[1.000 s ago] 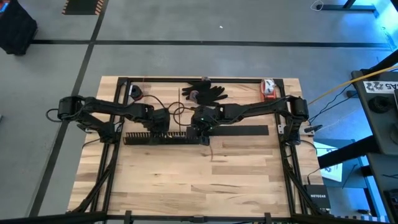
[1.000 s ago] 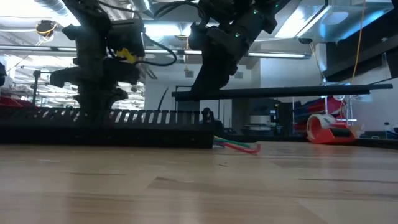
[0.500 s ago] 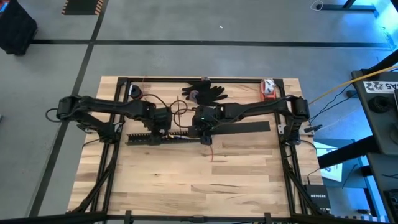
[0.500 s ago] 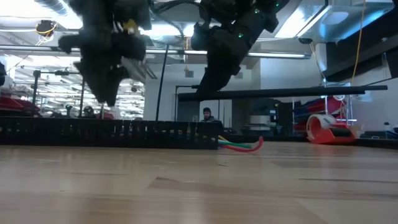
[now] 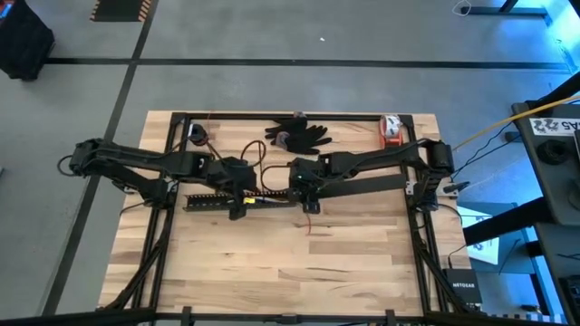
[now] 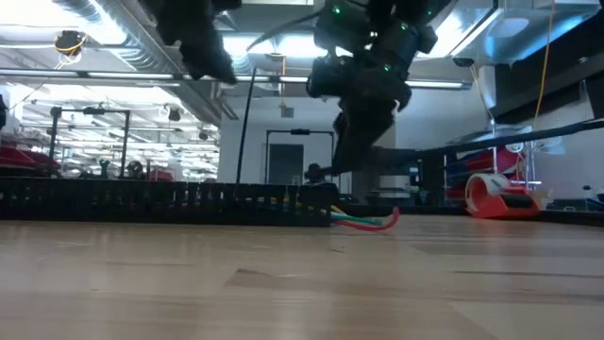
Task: Ziptie cables
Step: Close the black cable duct lid
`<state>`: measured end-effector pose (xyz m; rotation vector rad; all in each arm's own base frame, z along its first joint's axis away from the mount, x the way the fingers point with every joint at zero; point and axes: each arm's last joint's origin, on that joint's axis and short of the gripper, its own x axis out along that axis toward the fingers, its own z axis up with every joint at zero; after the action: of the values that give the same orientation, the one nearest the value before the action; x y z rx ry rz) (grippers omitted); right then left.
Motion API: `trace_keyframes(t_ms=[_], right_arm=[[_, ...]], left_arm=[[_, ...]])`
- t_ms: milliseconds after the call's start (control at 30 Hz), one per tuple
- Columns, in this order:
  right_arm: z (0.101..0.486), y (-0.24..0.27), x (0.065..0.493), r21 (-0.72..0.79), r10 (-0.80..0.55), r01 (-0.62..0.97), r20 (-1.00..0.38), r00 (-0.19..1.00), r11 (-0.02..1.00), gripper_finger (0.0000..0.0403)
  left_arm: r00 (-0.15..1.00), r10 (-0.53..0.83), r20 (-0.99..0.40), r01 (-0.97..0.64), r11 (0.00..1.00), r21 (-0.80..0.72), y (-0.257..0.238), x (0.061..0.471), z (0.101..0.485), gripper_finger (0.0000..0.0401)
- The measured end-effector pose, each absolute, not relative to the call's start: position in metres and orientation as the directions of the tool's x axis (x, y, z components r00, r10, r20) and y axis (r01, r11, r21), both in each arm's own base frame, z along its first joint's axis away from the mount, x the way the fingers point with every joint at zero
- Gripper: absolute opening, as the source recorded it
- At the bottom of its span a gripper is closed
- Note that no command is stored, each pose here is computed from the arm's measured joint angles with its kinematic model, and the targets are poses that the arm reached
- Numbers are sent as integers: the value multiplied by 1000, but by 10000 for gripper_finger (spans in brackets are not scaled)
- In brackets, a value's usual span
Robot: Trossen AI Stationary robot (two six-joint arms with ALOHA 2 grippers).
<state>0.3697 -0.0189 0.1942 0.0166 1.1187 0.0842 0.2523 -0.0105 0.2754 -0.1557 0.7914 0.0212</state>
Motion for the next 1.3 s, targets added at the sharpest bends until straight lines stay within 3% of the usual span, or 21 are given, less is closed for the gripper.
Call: trace_keyframes(t_ms=[133, 300, 700, 967, 1167, 1300], right_arm=[[183, -18, 364, 67, 85, -58, -907, 413, 996, 229], [179, -18, 362, 91, 101, -42, -908, 406, 995, 229], [184, -17, 357, 99, 101, -27, -914, 392, 995, 229], [185, -16, 356, 128, 138, -51, -913, 383, 990, 229], [170, 0, 345, 186, 200, -75, -924, 325, 980, 229], [162, 10, 335, 150, 167, -74, -911, 377, 986, 229]], left_arm=[[778, -12, -628, -64, 993, -98, -11, 261, 282, 176], [778, 84, -623, -143, 989, -45, -4, 262, 281, 180], [759, 80, -646, -68, 997, 44, -3, 296, 251, 271], [741, 128, -659, -110, 992, 69, -1, 303, 241, 263], [736, 120, -666, -158, 987, 3, -6, 304, 238, 253], [735, 137, -665, -159, 987, 27, -13, 304, 238, 253]])
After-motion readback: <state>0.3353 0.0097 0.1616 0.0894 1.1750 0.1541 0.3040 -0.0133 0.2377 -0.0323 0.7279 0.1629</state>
